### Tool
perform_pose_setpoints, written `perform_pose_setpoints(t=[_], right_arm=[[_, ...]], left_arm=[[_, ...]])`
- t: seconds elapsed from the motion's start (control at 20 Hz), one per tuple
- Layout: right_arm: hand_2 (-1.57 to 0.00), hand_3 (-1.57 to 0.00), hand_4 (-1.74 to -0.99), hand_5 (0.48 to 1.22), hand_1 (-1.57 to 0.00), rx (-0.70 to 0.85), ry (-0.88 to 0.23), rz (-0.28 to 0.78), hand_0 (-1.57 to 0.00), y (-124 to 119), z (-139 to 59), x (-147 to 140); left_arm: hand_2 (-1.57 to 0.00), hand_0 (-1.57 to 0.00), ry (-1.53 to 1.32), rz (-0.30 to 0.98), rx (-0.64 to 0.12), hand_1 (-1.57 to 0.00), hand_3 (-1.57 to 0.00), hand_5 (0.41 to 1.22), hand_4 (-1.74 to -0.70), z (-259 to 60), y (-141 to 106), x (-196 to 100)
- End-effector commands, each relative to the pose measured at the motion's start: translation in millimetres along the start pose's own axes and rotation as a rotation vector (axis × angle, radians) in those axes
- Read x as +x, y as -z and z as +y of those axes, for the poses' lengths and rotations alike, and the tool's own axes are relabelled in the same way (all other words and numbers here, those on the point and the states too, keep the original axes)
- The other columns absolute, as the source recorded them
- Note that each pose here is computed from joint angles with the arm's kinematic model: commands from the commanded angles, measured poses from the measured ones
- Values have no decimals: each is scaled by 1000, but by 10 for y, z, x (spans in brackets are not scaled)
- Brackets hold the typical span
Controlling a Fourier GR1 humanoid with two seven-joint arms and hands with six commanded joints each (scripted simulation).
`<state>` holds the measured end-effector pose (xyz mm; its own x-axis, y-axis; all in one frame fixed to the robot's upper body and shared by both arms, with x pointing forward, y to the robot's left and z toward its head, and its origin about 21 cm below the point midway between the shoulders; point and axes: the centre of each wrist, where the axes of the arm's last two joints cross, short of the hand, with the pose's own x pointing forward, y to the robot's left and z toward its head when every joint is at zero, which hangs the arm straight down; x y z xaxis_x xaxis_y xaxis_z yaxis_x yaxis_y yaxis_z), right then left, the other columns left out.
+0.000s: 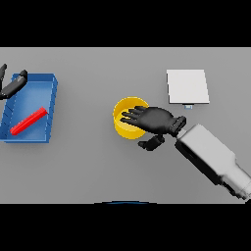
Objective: Pick up the red beaker and tilt it to pour out 1 green nut into yellow bowl. Pick up the yellow bowl and place it on the metallic measuring scale.
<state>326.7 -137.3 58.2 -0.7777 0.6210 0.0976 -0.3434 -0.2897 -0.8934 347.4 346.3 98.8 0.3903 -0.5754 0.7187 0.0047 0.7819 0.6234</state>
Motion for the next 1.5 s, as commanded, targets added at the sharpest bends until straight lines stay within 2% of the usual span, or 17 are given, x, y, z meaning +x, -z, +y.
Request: perform_pose_setpoints(t=[0.0,0.25,0.5,0.6,0.65,0.7,0.75,0.85,0.95,1.0,1.1,1.2,1.45], right_arm=[[1,1,-1231,703,1,18,-9,13,1,60,-22,6],[1,1,-1270,727,1,103,-63,26,1,230,-68,-21],[1,1,-1305,763,1,152,-33,34,1,277,-41,-7],[-19,-43,-1336,810,-16,150,-17,61,-3,323,-87,6],[-86,-96,-1360,842,-97,160,-14,58,-110,337,-57,34],[-176,-173,-1387,873,-236,157,-17,52,-287,333,-64,17],[-310,-262,-1420,943,-473,166,-27,49,-544,344,-68,33],[-695,-456,-1512,1043,-869,165,-34,28,-914,313,-53,4],[-1010,-716,-1586,1107,-1121,169,-24,10,-1150,317,-59,1],[-1122,-834,-1614,1130,-1211,165,-18,3,-1235,318,-64,-10],[-1192,-1041,-1660,1163,-1341,154,-35,-3,-1356,294,-71,-6],[-1240,-1183,-1689,1184,-1424,138,-39,7,-1433,292,-58,18],[-1319,-1311,-1724,1209,-1523,109,-25,13,-1526,247,-112,-48]], left_arm=[[1,1,2,-2,-3,1,1,688,-724,-25,-6,22],[1,1,0,10,6,1,1,682,-721,2,18,-30],[1,1,-12,-11,1,1,1,686,-719,64,20,-62],[1,1,-8,-17,-1,1,1,686,-713,52,-11,-72],[1,1,-7,-16,-1,1,1,689,-712,66,-25,-58],[1,1,-7,-18,-5,1,1,691,-714,53,-9,-68],[1,1,-11,-16,-1,1,1,692,-716,59,-10,-59],[1,1,-8,-15,1,1,1,692,-719,54,-14,-35],[1,1,-8,-19,5,1,1,696,-722,70,-22,-74],[1,1,-11,-18,2,1,1,696,-724,69,-32,-73],[1,1,-8,-25,3,1,1,698,-725,31,-38,-74],[1,1,-2,-18,-3,1,1,695,-722,52,-38,-63],[1,1,-2,-16,-6,1,1,694,-716,64,-25,-33]])
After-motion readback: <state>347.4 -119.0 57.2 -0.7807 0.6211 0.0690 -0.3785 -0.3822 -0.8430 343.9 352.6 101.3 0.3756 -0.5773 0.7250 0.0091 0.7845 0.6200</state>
